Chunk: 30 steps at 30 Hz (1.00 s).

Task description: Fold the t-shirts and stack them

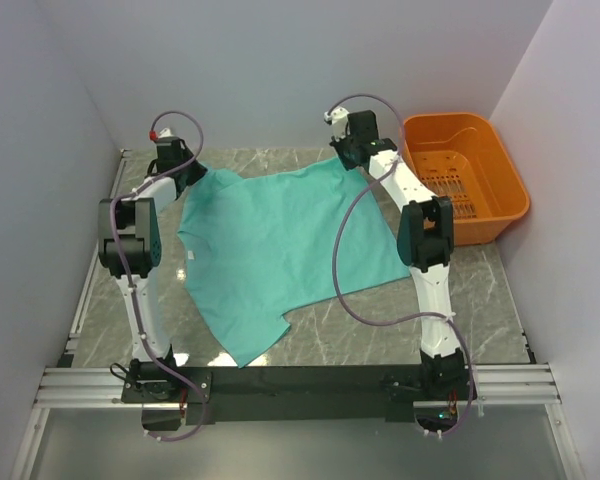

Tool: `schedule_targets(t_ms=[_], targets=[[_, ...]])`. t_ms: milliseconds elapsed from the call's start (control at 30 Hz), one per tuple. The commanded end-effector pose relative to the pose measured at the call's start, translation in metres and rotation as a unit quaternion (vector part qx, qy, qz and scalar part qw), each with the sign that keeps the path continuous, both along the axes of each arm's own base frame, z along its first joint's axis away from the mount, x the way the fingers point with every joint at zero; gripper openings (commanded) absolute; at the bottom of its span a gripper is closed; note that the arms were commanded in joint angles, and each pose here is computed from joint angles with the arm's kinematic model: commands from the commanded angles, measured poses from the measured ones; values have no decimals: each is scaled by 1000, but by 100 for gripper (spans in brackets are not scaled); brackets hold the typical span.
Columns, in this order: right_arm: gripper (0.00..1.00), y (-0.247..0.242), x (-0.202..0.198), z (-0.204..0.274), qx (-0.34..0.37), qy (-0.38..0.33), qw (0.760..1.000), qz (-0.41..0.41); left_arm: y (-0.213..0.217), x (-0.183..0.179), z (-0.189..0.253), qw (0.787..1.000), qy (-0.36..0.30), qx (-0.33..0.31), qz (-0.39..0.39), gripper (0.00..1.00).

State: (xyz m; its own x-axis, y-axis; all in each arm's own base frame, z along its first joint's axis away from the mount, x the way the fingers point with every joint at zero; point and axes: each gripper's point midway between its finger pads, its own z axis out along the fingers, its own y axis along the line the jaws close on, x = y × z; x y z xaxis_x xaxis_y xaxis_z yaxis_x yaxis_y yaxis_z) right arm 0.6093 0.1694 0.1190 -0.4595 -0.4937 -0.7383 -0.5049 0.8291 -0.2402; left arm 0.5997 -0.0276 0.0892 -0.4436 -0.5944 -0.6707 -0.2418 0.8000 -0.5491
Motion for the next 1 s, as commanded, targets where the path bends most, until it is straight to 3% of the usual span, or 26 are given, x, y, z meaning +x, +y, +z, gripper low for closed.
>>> schedule_targets(t_ms=[0, 400, 600, 700, 967], targets=[[0, -17, 20, 22, -27, -44, 998, -44, 6, 21, 14, 1000, -14, 1, 16, 1], [0, -23, 41, 22, -36, -83, 993, -76, 13, 42, 11, 1000, -17, 17, 16, 3], [0, -23, 38, 14, -31, -74, 994, -73, 28, 22, -11, 999, 27, 25, 32, 4], [0, -22, 36, 16, -27, -73, 995, -69, 31, 15, -21, 998, 45, 30, 29, 12], [0, -17, 33, 18, -19, -70, 996, -60, 44, 16, -13, 998, 43, 30, 35, 57]])
